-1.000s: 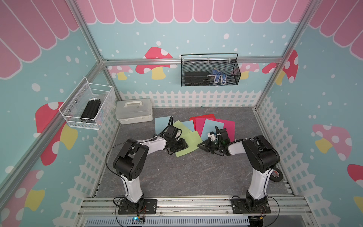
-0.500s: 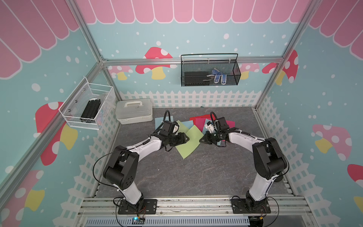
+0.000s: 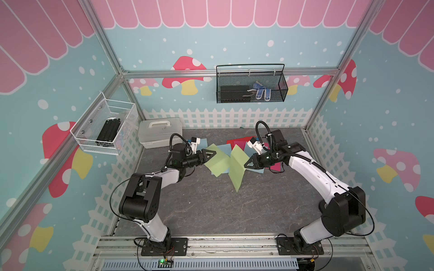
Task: Sort the scattered colored papers by color
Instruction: Pick up the colored paper from the center of the board.
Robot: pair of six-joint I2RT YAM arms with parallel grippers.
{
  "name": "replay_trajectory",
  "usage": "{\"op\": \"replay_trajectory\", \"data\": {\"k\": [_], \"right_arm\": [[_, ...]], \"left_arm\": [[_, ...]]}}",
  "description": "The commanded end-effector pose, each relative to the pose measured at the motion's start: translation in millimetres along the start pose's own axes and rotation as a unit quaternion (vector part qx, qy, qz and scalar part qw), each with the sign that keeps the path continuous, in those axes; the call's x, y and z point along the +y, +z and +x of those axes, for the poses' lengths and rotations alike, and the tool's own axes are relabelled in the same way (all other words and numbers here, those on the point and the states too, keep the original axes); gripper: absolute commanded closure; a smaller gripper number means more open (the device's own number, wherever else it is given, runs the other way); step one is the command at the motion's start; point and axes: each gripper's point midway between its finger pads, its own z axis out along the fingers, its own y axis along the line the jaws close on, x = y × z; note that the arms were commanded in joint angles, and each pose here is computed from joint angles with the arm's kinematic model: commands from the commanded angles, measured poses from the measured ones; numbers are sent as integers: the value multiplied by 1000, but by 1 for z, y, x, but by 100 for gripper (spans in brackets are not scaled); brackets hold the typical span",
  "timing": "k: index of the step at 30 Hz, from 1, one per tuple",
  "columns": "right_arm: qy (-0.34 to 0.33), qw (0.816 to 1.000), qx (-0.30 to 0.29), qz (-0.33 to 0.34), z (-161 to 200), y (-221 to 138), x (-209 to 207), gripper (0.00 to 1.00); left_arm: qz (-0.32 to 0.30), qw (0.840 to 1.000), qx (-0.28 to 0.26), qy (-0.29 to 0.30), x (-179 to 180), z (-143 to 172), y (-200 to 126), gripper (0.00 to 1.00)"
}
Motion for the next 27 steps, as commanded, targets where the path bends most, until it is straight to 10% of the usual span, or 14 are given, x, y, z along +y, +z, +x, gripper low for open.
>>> {"op": "replay_trajectory", "data": {"k": [1, 27], "right_arm": [[-13, 997, 18, -69, 12, -10, 34, 100], [-35, 981, 9, -188, -9, -24, 107, 100]], "left_arm": [[114, 992, -11, 57, -48, -10, -5, 43], [200, 976, -14, 85, -102, -7, -16, 46]]}}
